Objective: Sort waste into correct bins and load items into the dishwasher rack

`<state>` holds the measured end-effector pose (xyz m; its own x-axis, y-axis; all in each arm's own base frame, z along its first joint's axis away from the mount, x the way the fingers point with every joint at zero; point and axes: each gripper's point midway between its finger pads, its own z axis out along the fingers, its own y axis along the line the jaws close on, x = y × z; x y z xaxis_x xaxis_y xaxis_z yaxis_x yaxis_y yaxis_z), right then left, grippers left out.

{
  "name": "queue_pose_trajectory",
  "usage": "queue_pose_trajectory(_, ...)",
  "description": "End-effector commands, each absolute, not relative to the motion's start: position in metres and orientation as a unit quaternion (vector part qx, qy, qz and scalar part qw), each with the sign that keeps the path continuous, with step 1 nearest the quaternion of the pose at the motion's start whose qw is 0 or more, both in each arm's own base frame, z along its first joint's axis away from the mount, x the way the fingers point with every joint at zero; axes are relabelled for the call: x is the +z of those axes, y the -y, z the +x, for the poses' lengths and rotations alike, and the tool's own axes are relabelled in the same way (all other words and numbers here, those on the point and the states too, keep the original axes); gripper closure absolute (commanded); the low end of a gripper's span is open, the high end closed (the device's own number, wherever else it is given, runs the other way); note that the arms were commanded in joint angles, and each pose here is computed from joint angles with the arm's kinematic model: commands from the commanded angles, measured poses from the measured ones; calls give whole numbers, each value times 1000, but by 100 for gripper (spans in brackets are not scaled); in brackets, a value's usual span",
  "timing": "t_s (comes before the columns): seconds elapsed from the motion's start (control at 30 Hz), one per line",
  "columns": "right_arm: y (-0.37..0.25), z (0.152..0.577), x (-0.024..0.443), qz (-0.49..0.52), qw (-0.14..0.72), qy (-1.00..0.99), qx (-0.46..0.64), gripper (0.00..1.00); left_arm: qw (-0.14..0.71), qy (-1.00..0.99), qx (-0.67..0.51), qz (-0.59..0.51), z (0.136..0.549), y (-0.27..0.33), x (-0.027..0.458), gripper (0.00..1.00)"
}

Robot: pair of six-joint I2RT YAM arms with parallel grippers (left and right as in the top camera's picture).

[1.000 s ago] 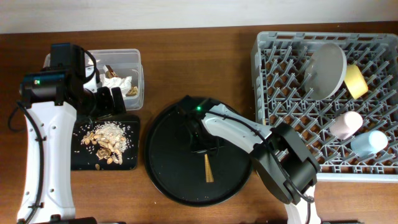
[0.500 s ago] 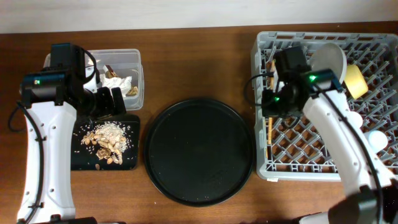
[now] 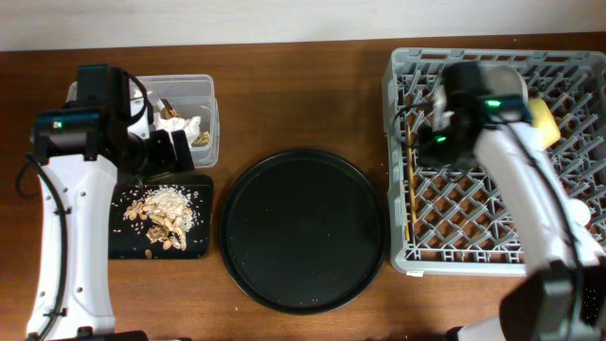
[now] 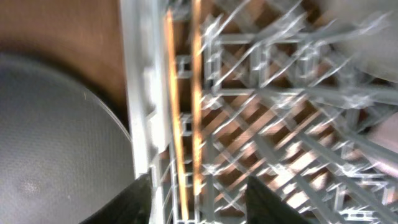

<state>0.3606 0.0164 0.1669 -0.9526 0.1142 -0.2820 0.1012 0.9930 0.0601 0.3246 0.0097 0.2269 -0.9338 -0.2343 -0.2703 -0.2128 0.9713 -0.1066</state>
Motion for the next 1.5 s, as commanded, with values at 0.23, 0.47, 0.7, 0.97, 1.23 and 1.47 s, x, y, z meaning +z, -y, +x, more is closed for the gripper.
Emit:
queue_pose_trajectory(0.23,-11,301,177,46,47,-993,100,3,13,-999,-43,-27,297,39,190,1)
queue_pose_trajectory(0.47,-12,267,200,29,212,-973,88,2,143,-988,-55,-22,267,36,210,1)
queue_pose_trajectory(0.7,-4,213,232,24,381,-923,45,2,348,-935,-68,-16,219,29,211,1)
queue_pose_trajectory(0.97,-4,211,233,24,383,-922,45,2,371,-926,-70,-15,207,28,218,1)
queue_pose_trajectory(1.23,-4,207,234,23,391,-919,44,2,371,-926,-70,-15,207,28,218,1)
queue_pose_trajectory(1.47,0,201,262,19,512,-858,26,2,371,-926,-70,-15,207,28,218,1)
